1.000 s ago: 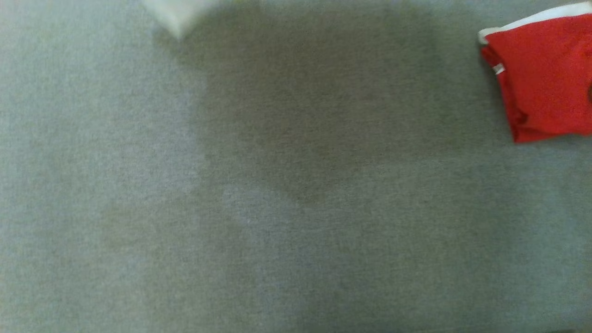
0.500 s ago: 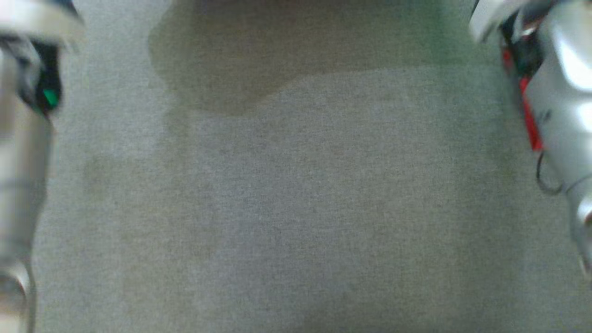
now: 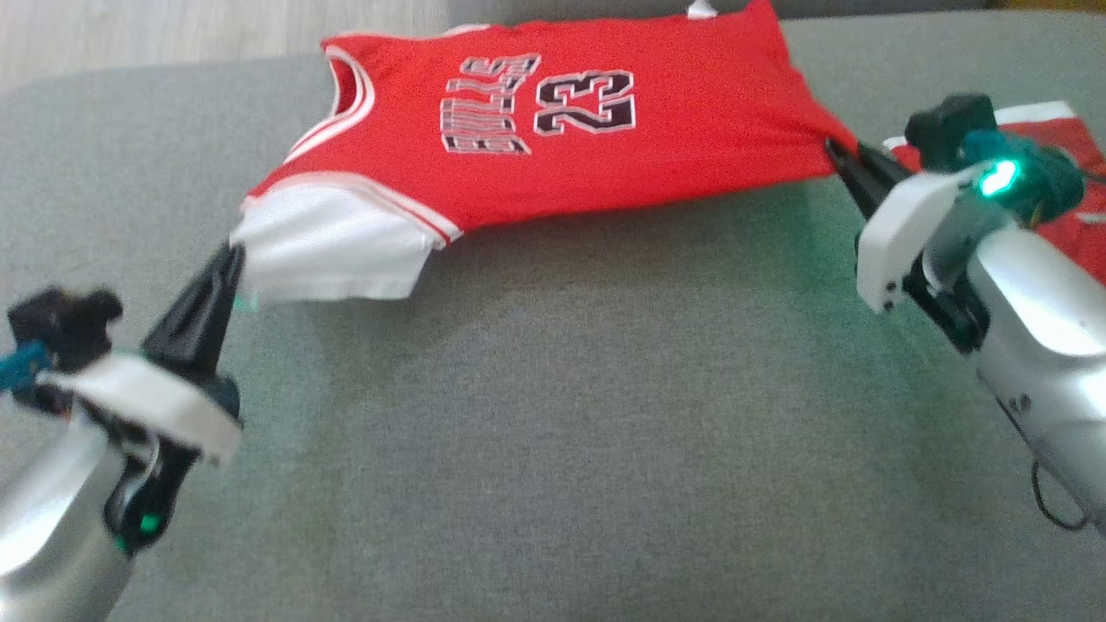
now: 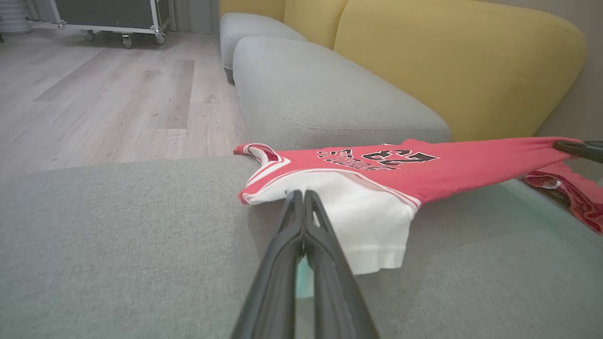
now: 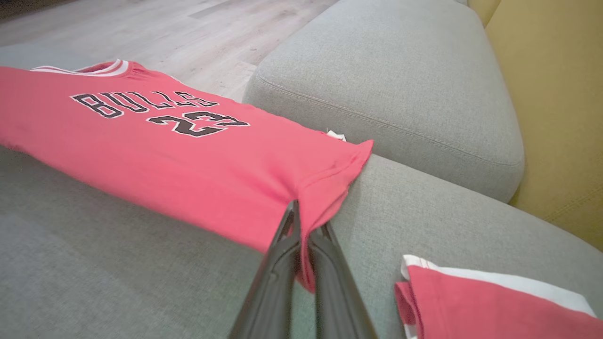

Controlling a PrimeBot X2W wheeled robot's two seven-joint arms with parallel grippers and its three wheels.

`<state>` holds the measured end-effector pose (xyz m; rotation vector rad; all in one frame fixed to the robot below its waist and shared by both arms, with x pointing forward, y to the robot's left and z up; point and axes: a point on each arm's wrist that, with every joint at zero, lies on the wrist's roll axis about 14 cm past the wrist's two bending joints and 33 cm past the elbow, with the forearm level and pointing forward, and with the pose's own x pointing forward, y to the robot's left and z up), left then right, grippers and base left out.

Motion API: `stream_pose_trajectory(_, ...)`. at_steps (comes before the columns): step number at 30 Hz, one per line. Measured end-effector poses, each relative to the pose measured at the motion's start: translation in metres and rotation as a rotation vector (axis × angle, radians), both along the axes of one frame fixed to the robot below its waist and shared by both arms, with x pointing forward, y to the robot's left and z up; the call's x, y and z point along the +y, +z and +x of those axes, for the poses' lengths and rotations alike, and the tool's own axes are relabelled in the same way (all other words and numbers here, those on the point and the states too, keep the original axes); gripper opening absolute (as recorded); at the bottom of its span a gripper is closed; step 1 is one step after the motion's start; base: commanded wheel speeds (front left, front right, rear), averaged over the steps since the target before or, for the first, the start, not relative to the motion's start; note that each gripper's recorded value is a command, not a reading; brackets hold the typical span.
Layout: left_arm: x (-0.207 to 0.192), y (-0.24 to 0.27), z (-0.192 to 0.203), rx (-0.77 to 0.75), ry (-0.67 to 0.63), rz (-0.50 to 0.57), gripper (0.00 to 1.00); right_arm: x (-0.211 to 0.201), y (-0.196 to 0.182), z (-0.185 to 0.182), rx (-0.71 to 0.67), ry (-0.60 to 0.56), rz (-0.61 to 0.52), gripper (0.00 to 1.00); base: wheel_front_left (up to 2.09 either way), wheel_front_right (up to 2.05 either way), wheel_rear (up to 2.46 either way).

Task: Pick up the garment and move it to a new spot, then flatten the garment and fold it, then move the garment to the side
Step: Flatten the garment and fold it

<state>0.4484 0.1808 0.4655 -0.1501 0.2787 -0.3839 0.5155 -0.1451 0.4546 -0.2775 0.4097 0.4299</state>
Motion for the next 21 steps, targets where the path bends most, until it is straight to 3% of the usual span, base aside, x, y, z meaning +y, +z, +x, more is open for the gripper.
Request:
stream_pose_trajectory(16, -0.008, 0.004, -0.095, 0.088, -0.084, 0.018, 0.00, -0.008, -0.015, -0.096, 0.185, 0.029, 0.057, 0.00, 0.00, 0.00, 0.00)
stream_pose_trajectory(21, -0.014, 0.006, -0.105, 0.092, -0.091, 0.027, 0.00, -0.014, -0.016, -0.111, 0.209, 0.024, 0.068, 0.00, 0.00, 0.00, 0.00)
